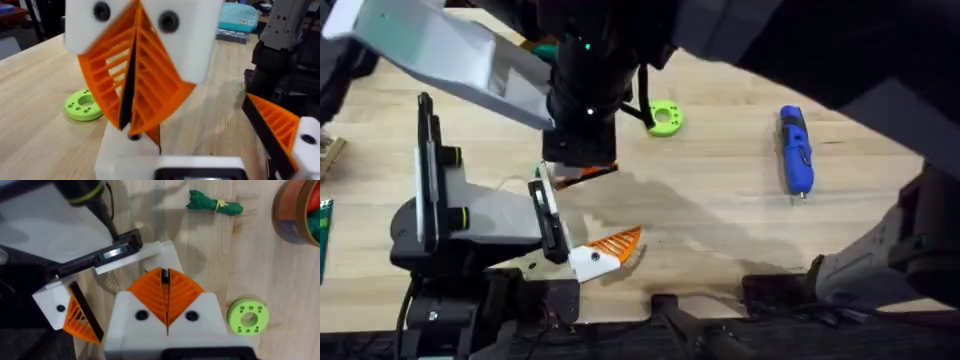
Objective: Pick up the gripper from the table and insert it into the empty holder that is missing its gripper. Then pick up a screw, insert it into the mounting hole, and use the screwdriver to tighten it. Finally, clean up the table by picking up the vegetable and placing it into the bucket.
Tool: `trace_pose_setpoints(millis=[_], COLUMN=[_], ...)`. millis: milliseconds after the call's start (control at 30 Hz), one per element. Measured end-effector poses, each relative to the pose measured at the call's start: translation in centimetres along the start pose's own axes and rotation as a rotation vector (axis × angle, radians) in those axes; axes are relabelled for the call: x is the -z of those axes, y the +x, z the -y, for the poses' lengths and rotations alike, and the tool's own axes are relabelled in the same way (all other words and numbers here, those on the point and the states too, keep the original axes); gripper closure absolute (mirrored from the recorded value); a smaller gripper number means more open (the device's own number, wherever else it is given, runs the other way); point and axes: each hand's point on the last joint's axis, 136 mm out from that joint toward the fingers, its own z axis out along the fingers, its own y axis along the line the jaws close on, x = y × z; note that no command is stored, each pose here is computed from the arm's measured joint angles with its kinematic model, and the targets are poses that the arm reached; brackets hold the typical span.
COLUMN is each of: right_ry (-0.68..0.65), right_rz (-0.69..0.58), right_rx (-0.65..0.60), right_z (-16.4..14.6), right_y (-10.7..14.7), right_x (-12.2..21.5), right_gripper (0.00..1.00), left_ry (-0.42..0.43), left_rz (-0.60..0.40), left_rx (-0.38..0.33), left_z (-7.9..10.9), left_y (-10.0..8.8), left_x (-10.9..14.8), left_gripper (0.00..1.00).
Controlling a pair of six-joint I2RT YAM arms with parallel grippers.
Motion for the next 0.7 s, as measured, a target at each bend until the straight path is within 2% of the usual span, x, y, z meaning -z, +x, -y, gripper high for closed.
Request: trace_pose_setpoints(millis=[700], right_ry=[-0.017], right_rz=[-0.014], right_rx=[-0.002], right_z=[-0.20], right_y=[-0.01], right_x=[-0.80], right_gripper=[0.994], left_ry=[0.003], left_rz=[0.000], left_rx=[0.007], left_z=[0.05], left_y=[0.00], left_x=[0.00], left_gripper=[0.015])
